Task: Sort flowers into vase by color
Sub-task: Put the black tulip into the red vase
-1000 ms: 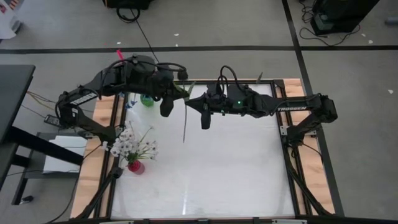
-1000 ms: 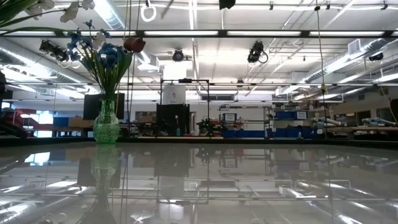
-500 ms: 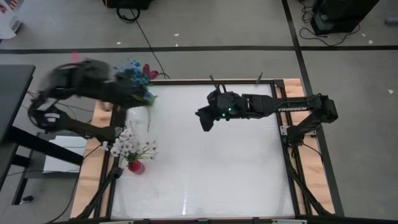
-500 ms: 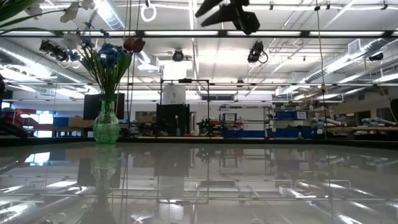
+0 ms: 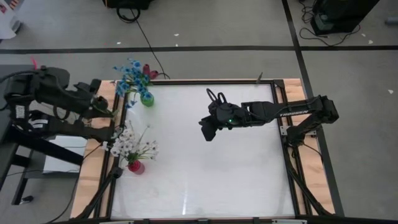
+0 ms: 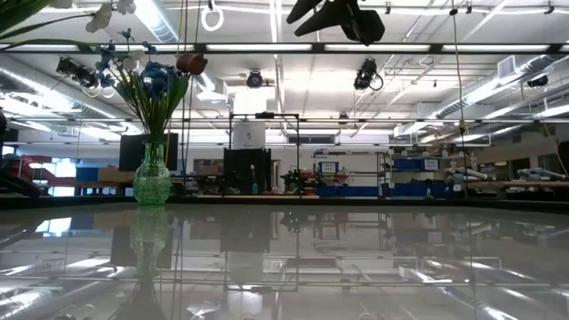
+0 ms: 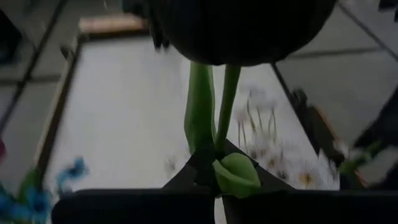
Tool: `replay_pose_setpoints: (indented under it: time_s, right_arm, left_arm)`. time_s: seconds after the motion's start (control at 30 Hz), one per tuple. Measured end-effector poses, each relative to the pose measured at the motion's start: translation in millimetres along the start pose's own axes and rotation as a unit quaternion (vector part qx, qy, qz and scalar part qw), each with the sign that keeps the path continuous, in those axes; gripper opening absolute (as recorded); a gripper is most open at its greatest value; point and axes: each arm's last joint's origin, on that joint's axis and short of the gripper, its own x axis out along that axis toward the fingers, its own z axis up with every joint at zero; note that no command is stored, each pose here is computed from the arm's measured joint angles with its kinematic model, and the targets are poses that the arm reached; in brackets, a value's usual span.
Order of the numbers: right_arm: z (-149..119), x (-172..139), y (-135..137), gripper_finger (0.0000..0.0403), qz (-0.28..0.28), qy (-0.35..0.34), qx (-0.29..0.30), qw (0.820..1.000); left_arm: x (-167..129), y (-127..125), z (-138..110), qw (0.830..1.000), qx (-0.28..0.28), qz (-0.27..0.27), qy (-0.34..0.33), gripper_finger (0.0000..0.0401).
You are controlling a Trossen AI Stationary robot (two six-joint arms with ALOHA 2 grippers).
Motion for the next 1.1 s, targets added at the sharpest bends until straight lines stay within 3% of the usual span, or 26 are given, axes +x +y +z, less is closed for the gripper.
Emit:
replay_pose_setpoints:
  time_s: [0.1, 0.33, 0.6, 0.77, 1.1]
  right_arm:
    - [-0.9, -0.3, 1.0, 0.0103, 0.0, 0.0, 0.009, 1.0]
    - [-1.8, -0.5, 0.4, 0.0102, -0.004, 0.004, 0.024, 1.0]
    - [-8.4, -2.4, 3.3, 0.0102, -0.02, 0.006, 0.027, 0.999]
    - [-11.3, -2.5, -0.6, 0.0102, -0.039, 0.021, 0.027, 0.999]
    - [-10.1, -0.9, -17.2, 0.0102, -0.091, 0.045, 0.078, 0.992]
  left_arm:
    - [2.3, -0.8, -7.1, 0.999, -0.012, -0.009, 0.036, 0.0009]
    - [9.3, -4.9, -32.2, 0.999, 0.002, -0.036, 0.028, 0.0008]
    - [-7.4, -17.8, -81.1, 0.996, -0.02, -0.029, -0.083, 0.0006]
    - [-16.7, -27.0, -105.2, 0.989, -0.026, -0.072, -0.126, 0.0006]
    - [7.1, -31.4, -136.5, 0.972, 0.03, -0.106, -0.209, 0.0005]
